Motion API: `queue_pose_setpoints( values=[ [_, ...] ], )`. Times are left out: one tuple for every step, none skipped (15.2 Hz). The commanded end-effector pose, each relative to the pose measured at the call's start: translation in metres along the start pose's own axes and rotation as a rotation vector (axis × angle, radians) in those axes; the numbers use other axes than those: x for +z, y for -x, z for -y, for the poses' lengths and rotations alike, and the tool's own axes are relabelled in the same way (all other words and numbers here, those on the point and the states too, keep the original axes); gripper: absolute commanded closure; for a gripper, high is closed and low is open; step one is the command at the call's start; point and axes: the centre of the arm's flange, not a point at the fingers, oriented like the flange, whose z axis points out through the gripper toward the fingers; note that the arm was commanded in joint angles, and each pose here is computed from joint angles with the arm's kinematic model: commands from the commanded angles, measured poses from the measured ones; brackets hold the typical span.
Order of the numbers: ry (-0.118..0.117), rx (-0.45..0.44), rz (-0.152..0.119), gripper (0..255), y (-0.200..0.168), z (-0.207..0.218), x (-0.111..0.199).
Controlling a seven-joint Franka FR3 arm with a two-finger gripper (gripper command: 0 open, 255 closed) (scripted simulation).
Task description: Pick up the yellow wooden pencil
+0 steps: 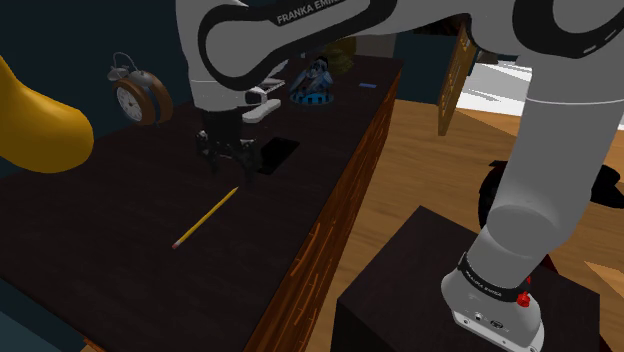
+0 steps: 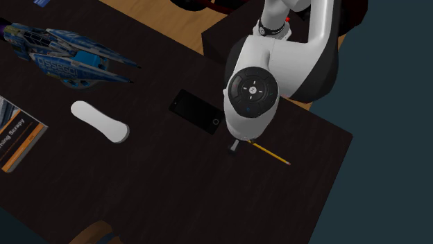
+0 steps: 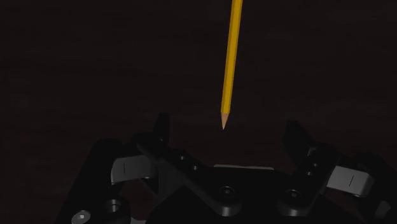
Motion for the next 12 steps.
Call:
queue_pose_setpoints(
  values=[
    [0.000,0.002,0.000,0,-0.002,0.002,0.011],
    [0.000,0.002,0.000,0,-0.002,0.002,0.016],
    [0.000,0.002,0.000,0,-0.003,0.002,0.024],
    [0.000,0.001,0.000,0,-0.003,0.002,0.024],
    [0.000,0.002,0.000,0,-0.003,0.002,0.024],
    [0.000,0.002,0.000,255,-0.003,0.002,0.024],
    [0.000,0.002,0.000,255,-0.003,0.002,0.024],
    [0.000,0.002,0.000,255,-0.003,0.002,0.024],
    [0.000,0.002,0.000,255,-0.003,0.003,0.024],
    [0.000,0.001,0.000,255,-0.003,0.003,0.024],
    [0.000,0.001,0.000,255,-0.003,0.003,0.023],
    [0.000,0.001,0.000,255,-0.004,0.003,0.024]
  ],
)
